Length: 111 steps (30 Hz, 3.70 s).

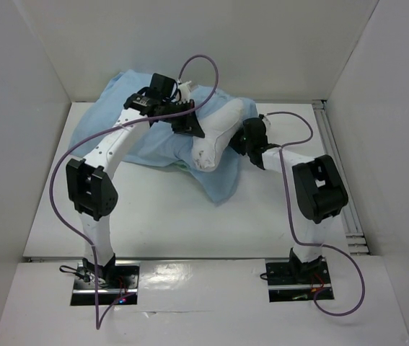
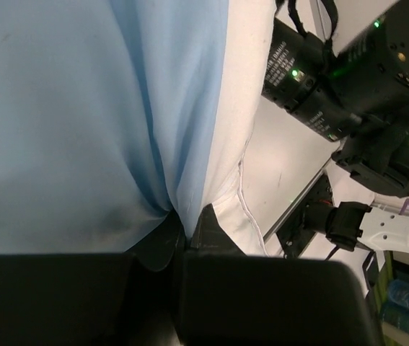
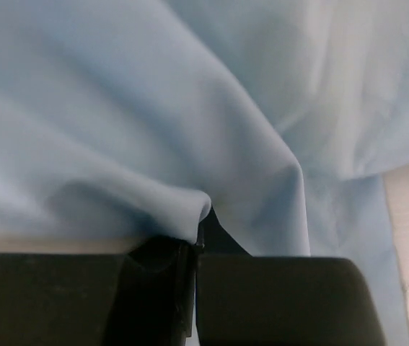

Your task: Put the pillow into the pillowcase

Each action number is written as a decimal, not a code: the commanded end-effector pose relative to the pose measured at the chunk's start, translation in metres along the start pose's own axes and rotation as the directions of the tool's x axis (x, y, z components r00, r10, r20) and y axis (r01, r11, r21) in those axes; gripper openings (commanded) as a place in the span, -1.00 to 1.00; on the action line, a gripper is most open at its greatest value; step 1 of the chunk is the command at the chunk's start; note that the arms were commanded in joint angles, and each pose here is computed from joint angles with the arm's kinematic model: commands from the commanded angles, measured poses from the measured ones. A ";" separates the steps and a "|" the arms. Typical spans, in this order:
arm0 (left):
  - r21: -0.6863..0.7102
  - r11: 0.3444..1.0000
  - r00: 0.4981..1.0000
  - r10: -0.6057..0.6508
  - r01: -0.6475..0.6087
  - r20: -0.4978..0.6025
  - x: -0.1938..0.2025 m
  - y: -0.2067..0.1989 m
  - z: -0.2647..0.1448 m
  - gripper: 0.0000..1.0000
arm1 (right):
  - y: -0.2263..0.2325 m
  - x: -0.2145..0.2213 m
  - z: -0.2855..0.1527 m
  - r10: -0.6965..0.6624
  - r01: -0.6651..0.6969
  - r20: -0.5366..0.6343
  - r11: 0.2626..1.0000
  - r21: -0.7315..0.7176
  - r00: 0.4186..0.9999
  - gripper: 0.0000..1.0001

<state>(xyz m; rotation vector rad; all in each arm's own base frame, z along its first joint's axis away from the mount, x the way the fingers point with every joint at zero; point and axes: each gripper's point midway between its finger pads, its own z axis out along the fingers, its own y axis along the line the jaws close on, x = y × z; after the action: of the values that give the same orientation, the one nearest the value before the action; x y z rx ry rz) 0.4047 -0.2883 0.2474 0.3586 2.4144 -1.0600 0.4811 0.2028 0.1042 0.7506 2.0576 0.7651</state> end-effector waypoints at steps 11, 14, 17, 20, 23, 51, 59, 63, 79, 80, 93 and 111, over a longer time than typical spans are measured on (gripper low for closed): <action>0.047 0.994 0.963 -0.111 0.102 0.245 -0.050 0.012 0.004 -1.00 | 0.031 0.001 -0.131 -0.336 0.325 -0.083 0.938 -0.123 0.938 -1.00; 0.040 0.986 0.950 -0.165 0.160 0.265 -0.050 0.023 0.014 -1.00 | 0.049 0.021 -0.154 -0.426 0.379 -0.140 0.884 -0.275 0.894 -1.00; 0.052 0.972 0.922 -0.232 0.227 0.309 -0.056 0.034 0.019 -1.00 | 0.049 0.047 -0.169 -0.532 0.427 -0.244 0.822 -0.376 0.810 -1.00; 0.089 0.956 0.900 -0.293 0.279 0.323 -0.061 0.039 0.022 -1.00 | 0.059 0.076 -0.188 -0.616 0.452 -0.247 0.745 -0.491 0.748 -1.00; 0.050 0.958 0.900 -0.283 0.282 0.332 -0.068 0.045 0.031 -1.00 | 0.078 0.080 -0.209 -0.648 0.435 -0.193 0.673 -0.598 0.737 -1.00; -0.170 0.930 0.925 -0.277 0.326 0.261 -0.027 0.103 0.108 -1.00 | 0.231 -0.008 -0.288 -0.595 0.458 0.128 0.445 -0.769 0.794 -1.00; 0.051 0.994 0.985 -0.105 0.099 0.139 -0.040 0.004 0.043 0.24 | 0.056 -0.043 -0.172 -0.535 0.541 -0.114 0.840 0.032 0.837 0.11; 0.119 0.992 0.993 0.019 -0.034 0.119 -0.042 -0.039 0.007 1.00 | 0.052 -0.048 -0.185 -0.512 0.516 -0.080 0.856 0.039 0.855 0.36; -0.160 0.907 0.841 -0.278 0.388 0.463 -0.036 0.114 -0.167 0.00 | 0.024 0.079 -0.212 -0.572 0.613 -0.395 0.789 -0.027 0.719 0.59; -0.154 0.876 0.804 -0.334 0.457 0.491 -0.021 0.135 -0.182 0.42 | 0.014 0.107 -0.207 -0.558 0.612 -0.444 0.790 -0.026 0.701 0.59; -0.186 0.792 0.727 -0.403 0.581 0.555 0.018 0.179 -0.205 0.60 | -0.059 0.169 -0.116 -0.576 0.723 -0.499 0.671 0.162 0.647 0.34; -0.226 0.730 0.671 -0.398 0.645 0.626 0.019 0.209 -0.242 0.52 | -0.124 -0.075 -0.222 -0.441 0.369 -0.039 0.696 0.616 0.897 -1.00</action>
<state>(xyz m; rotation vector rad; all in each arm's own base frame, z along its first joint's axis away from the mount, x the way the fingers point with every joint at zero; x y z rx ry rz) 0.3954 0.0163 0.2320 -0.7768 2.2009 -0.6949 0.3144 0.0532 0.1493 0.5837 2.2826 -0.0820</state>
